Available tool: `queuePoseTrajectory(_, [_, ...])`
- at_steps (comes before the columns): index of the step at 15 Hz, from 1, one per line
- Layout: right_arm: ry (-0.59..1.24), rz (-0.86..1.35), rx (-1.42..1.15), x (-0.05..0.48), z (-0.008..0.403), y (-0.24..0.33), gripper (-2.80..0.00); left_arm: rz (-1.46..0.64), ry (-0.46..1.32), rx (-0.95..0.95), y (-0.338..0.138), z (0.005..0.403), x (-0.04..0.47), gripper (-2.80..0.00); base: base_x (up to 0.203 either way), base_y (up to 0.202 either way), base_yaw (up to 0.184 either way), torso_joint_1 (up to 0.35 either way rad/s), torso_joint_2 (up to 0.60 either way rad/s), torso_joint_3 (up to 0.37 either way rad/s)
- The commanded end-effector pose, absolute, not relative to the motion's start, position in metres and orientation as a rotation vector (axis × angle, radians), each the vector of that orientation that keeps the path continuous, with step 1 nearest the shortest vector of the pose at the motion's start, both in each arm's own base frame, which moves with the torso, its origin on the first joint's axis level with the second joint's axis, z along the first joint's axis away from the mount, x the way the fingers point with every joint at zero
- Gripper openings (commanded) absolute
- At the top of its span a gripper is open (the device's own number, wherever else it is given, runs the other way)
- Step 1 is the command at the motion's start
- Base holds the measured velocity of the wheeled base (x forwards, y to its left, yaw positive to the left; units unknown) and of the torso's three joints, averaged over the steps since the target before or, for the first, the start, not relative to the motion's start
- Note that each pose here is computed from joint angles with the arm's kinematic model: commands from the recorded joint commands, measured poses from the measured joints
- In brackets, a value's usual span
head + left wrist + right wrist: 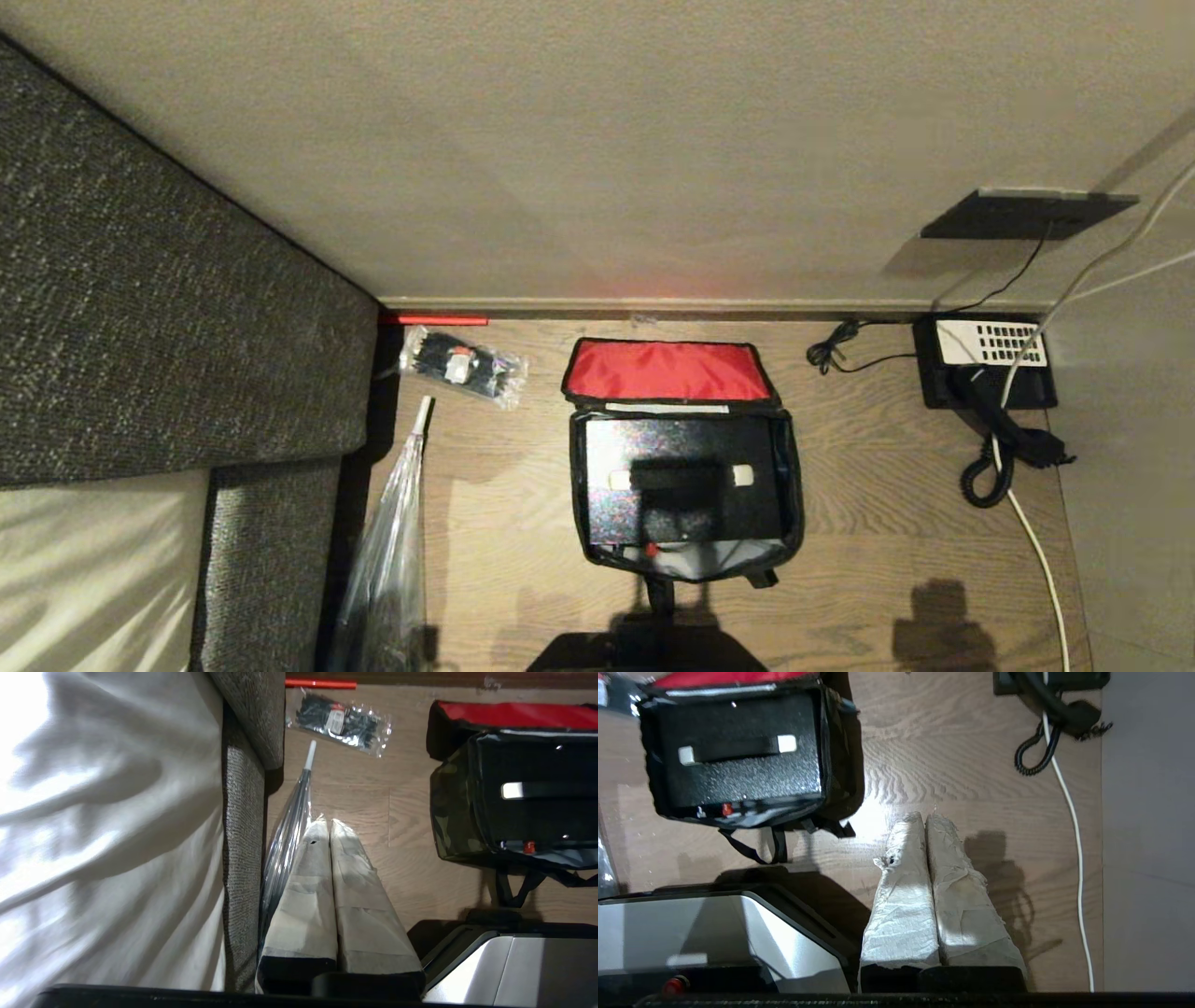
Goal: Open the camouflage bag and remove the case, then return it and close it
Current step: Close the top of the storage box
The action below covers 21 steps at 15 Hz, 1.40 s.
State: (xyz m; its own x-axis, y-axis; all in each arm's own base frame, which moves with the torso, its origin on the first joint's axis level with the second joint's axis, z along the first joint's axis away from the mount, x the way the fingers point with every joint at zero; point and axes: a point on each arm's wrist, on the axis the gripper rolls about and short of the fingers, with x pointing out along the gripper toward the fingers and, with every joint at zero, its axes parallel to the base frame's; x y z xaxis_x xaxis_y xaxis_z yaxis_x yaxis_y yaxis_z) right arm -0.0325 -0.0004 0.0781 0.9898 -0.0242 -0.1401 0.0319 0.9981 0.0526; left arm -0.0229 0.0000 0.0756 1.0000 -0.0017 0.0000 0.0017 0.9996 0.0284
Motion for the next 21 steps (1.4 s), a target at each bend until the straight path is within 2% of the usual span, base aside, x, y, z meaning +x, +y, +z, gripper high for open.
queuePoseTrajectory(1, [0.139,-0.028,0.055,-0.033,0.078,0.000,-2.80,0.000,0.001,0.029,0.000,0.076,-0.023,-2.80,0.000,0.000,0.000,0.002,0.00,-0.190])
queuePoseTrajectory(9, [0.139,-0.028,0.055,-0.033,0.078,0.000,-2.80,0.000,-0.003,0.002,0.000,0.076,-0.023,-2.80,0.000,0.000,0.000,0.001,0.00,-0.193])
queuePoseTrajectory(16, [0.130,-0.024,0.043,-0.033,0.079,0.000,-2.80,0.000,-0.003,0.000,0.000,0.076,-0.023,-2.80,0.000,0.000,0.000,0.000,0.00,-0.025])
queuePoseTrajectory(18, [0.077,0.020,0.065,-0.042,0.101,0.001,-2.80,0.000,-0.003,0.000,0.000,0.076,-0.023,-2.80,0.000,0.000,0.000,0.000,0.00,0.000])
queuePoseTrajectory(21, [0.042,0.186,0.131,-0.088,0.153,0.005,-2.80,0.000,-0.003,0.000,0.000,0.076,-0.023,-2.80,0.000,0.000,0.000,0.000,0.00,0.000])
